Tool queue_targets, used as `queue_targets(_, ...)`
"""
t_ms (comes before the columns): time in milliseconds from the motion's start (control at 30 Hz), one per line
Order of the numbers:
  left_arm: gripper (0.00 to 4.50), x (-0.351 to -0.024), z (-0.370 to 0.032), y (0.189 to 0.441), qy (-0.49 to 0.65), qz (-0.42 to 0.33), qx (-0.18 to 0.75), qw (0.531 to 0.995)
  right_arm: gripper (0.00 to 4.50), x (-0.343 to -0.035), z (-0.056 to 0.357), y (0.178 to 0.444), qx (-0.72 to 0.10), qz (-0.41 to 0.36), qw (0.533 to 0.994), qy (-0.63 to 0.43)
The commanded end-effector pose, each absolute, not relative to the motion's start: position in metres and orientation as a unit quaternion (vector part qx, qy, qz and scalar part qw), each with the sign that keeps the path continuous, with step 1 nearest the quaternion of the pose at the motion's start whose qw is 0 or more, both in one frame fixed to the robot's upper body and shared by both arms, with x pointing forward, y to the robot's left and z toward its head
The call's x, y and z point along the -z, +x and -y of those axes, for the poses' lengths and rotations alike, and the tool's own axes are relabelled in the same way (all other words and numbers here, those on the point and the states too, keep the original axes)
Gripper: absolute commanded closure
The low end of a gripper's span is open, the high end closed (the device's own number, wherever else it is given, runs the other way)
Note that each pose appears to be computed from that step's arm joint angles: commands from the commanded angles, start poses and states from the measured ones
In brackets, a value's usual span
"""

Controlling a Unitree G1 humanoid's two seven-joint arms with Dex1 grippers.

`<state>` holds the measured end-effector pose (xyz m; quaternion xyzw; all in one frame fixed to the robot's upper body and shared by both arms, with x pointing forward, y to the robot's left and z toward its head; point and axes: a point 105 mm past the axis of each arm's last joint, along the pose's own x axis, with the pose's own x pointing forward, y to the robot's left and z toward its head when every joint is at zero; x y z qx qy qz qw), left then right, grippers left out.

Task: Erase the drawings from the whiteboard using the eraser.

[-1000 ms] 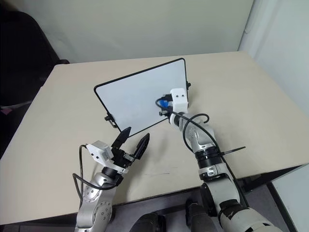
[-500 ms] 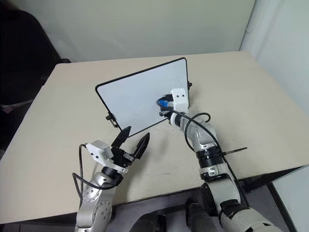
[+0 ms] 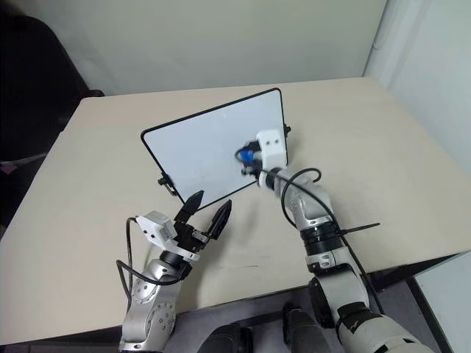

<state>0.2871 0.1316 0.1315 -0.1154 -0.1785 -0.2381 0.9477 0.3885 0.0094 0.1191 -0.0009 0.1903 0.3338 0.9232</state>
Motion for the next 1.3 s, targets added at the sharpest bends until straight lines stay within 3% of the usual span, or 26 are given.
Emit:
queue_targets(33,0.0,-0.138,-0.132,0.285,-0.107,0.194,0.24,0.945,4.07,-0.137,-0.017,0.384,-0.357,-0.164,0.92,-0.009)
queue_targets(233,0.0,-0.139,-0.132,0.286,-0.107,0.195,0.244,0.944,4.07,-0.165,0.011,0.384,-0.339,-0.122,0.933,0.007)
queue_targets(367,0.0,-0.139,-0.129,0.287,-0.109,0.195,0.25,0.942,4.07,-0.177,0.051,0.377,-0.306,-0.116,0.945,-0.005)
queue_targets(567,0.0,-0.138,-0.123,0.289,-0.11,0.194,0.262,0.939,4.07,-0.171,0.115,0.364,-0.233,-0.184,0.955,-0.024)
queue_targets(733,0.0,-0.137,-0.117,0.291,-0.11,0.192,0.269,0.937,4.07,-0.149,0.142,0.347,-0.219,-0.256,0.941,-0.035)
queue_targets(1000,0.0,-0.137,-0.113,0.293,-0.111,0.193,0.274,0.936,1.35,-0.126,0.158,0.345,-0.184,-0.284,0.94,-0.045)
queue_targets(1133,0.0,-0.137,-0.11,0.294,-0.112,0.193,0.277,0.934,0.05,-0.163,0.165,0.357,-0.179,-0.158,0.971,-0.025)
queue_targets(1300,0.0,-0.138,-0.109,0.295,-0.111,0.194,0.28,0.934,0.05,-0.218,0.148,0.346,-0.242,0.008,0.97,0.019)
